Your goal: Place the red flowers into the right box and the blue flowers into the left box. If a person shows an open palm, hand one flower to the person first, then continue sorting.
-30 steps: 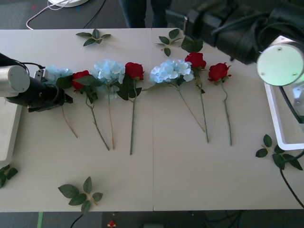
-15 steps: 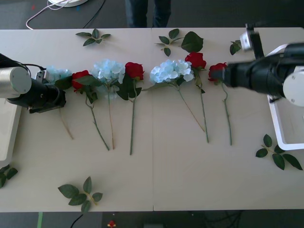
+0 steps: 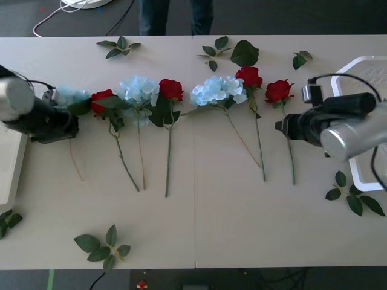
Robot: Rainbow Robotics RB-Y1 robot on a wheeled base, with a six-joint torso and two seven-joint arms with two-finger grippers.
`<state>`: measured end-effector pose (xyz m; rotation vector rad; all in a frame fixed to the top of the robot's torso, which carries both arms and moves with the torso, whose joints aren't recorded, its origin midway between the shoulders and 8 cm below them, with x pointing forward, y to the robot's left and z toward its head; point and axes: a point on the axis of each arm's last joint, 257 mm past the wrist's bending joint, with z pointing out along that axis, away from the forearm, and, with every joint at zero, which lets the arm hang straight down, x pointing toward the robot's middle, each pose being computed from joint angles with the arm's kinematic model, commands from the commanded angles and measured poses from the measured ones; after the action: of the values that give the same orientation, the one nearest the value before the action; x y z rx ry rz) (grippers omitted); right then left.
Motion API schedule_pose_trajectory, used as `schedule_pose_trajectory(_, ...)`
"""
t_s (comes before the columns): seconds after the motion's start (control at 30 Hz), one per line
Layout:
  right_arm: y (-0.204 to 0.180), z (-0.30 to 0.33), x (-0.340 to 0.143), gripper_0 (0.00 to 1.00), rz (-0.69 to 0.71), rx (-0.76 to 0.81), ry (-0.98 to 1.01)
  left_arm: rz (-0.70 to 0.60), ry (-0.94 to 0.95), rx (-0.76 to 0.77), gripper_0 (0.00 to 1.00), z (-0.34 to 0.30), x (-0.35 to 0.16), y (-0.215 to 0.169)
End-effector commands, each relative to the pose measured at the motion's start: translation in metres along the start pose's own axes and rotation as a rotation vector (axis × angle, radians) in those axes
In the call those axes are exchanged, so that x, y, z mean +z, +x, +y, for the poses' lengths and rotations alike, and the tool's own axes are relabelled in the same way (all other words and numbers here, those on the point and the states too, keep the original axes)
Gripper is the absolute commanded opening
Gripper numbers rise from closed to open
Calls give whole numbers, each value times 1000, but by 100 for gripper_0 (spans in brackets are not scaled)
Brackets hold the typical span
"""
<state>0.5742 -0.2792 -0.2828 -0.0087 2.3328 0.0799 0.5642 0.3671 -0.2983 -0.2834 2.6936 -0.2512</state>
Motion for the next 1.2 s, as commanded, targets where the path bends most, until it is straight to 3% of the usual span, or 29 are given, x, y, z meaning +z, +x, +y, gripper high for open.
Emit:
schedule_pose_trajectory(0.03, -33, 21, 15, 100, -54, 50, -11, -76, 46, 122, 0, 1, -100, -68)
schedule_pose_trajectory(0.23, -42, 23, 38, 100, -66, 59, 15, -36, 88, 125, 0, 5, -182, -76)
schedule_pose_trajectory(0.43, -49, 32, 53, 100, -84, 48, 12, -54, 4, 82, 0, 82, -264, -73)
schedule_pose_trajectory(0.47, -50, 32, 54, 55, -88, 47, 11, -60, 8, 75, 0, 90, -271, -71)
schedule_pose_trajectory(0.5, -50, 32, 55, 0, -91, 48, 11, -68, 16, 68, 0, 100, -279, -68)
schedule_pose_trajectory(0.97, -52, 30, 55, 0, -96, 34, 12, -95, 47, 11, 0, 131, -296, -53)
schedule_pose_trajectory(1.2, -84, 28, 33, 0, -162, 13, -15, -95, 47, 11, 0, 131, -296, -53)
